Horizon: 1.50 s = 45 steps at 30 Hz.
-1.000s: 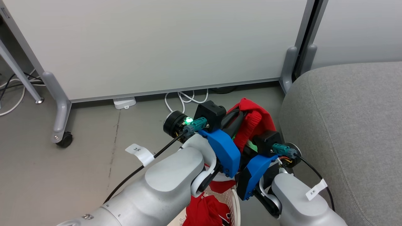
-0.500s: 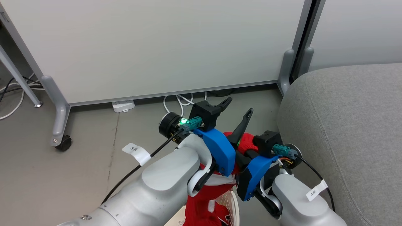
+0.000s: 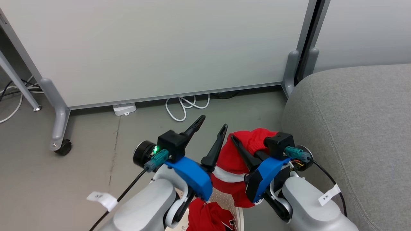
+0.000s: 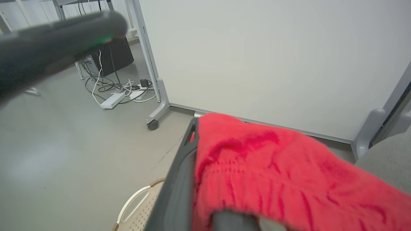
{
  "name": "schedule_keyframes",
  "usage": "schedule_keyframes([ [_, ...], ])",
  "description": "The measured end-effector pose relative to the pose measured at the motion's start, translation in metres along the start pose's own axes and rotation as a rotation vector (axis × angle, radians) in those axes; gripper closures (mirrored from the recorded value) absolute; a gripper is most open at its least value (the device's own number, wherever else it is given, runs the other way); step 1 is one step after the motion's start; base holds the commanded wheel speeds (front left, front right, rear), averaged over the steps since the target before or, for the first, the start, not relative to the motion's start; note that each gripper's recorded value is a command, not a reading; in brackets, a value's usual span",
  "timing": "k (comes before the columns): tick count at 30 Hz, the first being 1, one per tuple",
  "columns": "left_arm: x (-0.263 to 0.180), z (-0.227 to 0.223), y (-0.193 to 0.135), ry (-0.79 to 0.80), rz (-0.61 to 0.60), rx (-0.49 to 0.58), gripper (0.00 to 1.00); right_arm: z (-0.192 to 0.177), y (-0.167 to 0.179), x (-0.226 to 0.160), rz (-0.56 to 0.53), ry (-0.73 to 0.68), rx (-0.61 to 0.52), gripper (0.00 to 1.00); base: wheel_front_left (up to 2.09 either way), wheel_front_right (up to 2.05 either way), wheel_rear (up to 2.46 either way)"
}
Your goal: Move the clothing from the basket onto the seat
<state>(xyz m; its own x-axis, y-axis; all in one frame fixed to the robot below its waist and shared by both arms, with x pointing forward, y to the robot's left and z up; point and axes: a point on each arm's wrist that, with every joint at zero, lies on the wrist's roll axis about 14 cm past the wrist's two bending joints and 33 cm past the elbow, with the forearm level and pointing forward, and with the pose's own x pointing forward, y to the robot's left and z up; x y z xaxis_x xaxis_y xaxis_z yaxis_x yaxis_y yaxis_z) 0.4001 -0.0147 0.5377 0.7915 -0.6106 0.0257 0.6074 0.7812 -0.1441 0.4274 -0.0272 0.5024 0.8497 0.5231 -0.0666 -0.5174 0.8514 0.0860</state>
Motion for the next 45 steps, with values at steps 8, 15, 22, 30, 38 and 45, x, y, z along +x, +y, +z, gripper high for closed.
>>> schedule_keyframes([
  [8, -0.037, -0.018, 0.024, -0.016, 0.091, 0.007, 0.0, 0.002, -0.003, 0.001, -0.006, -0.011, 0.005, 1.0, 0.0, 0.0, 0.0],
  [15, -0.065, -0.025, 0.045, -0.034, 0.207, 0.014, 0.0, 0.003, -0.005, 0.0, -0.008, -0.017, 0.001, 1.0, 0.0, 0.0, 0.0],
  [22, -0.086, -0.035, 0.058, -0.033, 0.273, -0.004, 0.0, 0.003, -0.005, 0.0, -0.01, -0.02, 0.002, 1.0, 0.0, 0.0, 0.0],
  [30, -0.093, -0.039, 0.065, -0.038, 0.307, -0.012, 0.0, 0.002, -0.006, -0.001, -0.012, -0.018, 0.005, 1.0, 0.0, 0.0, 0.0],
  [38, -0.092, -0.039, 0.066, -0.042, 0.306, -0.008, 0.0, 0.002, -0.008, -0.005, -0.019, -0.019, 0.004, 1.0, 0.0, 0.0, 0.0],
  [45, -0.084, -0.041, 0.062, -0.038, 0.282, -0.006, 0.0, 0.006, -0.014, -0.011, -0.041, -0.037, 0.005, 1.0, 0.0, 0.0, 0.0],
])
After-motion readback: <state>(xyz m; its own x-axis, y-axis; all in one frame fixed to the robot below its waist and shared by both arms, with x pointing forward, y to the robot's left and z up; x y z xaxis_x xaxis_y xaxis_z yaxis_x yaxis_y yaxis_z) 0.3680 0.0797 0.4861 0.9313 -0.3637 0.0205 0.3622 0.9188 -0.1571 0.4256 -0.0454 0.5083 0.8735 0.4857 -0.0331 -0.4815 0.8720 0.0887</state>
